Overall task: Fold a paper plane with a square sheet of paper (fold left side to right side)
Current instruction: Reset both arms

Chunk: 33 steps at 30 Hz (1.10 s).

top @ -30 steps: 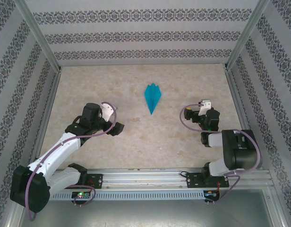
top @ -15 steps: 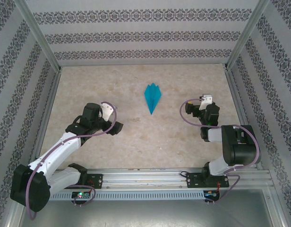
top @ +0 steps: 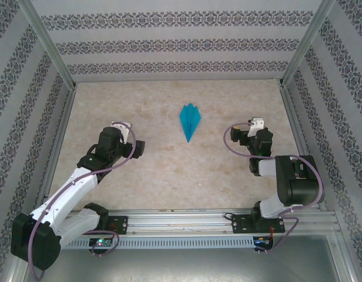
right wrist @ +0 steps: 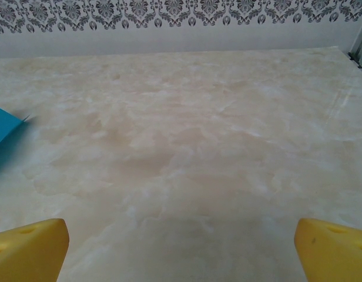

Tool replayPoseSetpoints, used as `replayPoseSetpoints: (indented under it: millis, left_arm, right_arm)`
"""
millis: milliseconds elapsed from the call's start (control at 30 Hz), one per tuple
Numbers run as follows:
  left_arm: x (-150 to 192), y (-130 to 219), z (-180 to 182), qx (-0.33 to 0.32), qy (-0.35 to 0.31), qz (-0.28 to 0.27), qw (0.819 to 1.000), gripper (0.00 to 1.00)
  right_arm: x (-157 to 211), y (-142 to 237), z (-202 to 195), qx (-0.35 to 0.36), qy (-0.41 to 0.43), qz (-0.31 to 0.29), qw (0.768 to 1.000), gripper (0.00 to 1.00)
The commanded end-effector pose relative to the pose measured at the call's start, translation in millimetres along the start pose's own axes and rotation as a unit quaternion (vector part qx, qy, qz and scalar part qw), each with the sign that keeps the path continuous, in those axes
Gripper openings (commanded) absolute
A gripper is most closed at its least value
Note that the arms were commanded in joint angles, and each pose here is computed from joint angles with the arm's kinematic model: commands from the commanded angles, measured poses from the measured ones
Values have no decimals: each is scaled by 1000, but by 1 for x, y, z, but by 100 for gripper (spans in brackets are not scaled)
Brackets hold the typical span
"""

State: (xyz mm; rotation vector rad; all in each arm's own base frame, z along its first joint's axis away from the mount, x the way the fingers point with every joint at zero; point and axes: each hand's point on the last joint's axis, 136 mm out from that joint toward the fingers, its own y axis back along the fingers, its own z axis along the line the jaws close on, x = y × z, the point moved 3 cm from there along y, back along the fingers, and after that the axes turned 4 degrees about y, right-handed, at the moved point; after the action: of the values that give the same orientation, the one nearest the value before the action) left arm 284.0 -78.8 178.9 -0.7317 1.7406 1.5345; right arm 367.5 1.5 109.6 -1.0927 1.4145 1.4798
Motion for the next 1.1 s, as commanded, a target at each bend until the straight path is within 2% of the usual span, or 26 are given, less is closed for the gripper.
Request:
replayPoseSetpoints:
  millis: [0,133,300,467,600,800,967,1067]
  left_arm:
    - [7,-6,29,-79,59,-33,995,100]
    - [20,-12,54,-136,75,-31,987,100]
    - [18,-16,73,-171,41,-38,984,100]
    - [32,-33,82,-150,55,-50,986,100]
    - [34,-45,81,-121,50,-91,987,100]
    - [15,-57,78,-89,22,-150,984,100]
    - [2,-76,76,-60,8,-165,984,100]
    - [2,-89,78,-57,-2,-154,986,100]
  right_arm:
    - [-7,0,2,3,4,-11,1000,98]
    - [-7,0,2,3,4,-11,1000,98]
    - [-7,-1,2,3,5,-11,1000,98]
    - [-7,-1,2,4,4,-11,1000,98]
    - [-7,-1,2,4,5,-11,1000,98]
    - [-7,-1,2,4,4,-11,1000,98]
    - [-7,-1,2,4,4,-11,1000,98]
    - [-7,-1,2,4,5,-11,1000,98]
